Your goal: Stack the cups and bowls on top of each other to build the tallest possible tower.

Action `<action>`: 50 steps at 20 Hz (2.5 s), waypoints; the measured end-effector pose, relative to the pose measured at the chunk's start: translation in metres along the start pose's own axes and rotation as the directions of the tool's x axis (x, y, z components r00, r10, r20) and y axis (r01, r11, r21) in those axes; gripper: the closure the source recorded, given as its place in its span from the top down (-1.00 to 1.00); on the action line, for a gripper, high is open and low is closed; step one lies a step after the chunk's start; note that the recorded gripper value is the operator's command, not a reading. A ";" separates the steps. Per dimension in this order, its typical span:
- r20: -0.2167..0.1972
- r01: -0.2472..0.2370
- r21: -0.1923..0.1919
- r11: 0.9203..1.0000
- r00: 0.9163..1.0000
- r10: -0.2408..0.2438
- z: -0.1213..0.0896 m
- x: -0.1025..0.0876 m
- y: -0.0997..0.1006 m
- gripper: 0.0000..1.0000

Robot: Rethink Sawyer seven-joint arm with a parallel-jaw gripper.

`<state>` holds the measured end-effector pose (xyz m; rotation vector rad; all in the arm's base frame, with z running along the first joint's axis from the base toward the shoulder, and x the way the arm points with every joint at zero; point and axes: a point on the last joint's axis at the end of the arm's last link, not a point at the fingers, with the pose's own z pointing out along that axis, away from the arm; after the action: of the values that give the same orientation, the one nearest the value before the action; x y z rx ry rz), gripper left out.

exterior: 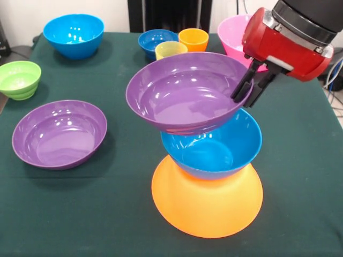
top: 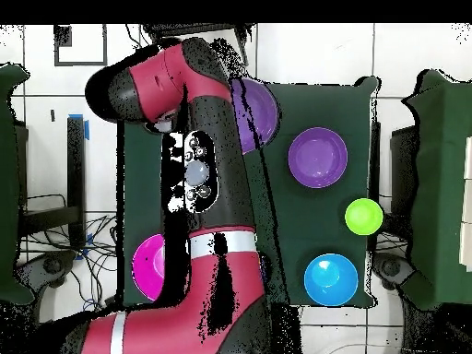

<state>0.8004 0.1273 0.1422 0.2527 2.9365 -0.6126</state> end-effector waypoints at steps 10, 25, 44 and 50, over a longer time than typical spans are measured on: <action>0.066 -0.042 -0.037 0.998 0.997 0.044 0.004 -0.020 -0.030 -1.00; 0.078 -0.060 -0.034 0.998 0.995 0.062 0.001 -0.041 -0.001 -1.00; -0.073 -0.040 0.051 0.998 0.996 0.044 0.011 -0.019 0.058 -1.00; -0.051 -0.037 0.057 0.998 0.998 0.040 0.012 -0.019 0.072 -1.00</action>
<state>0.8342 0.1844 0.1067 0.3349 2.9593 -0.6941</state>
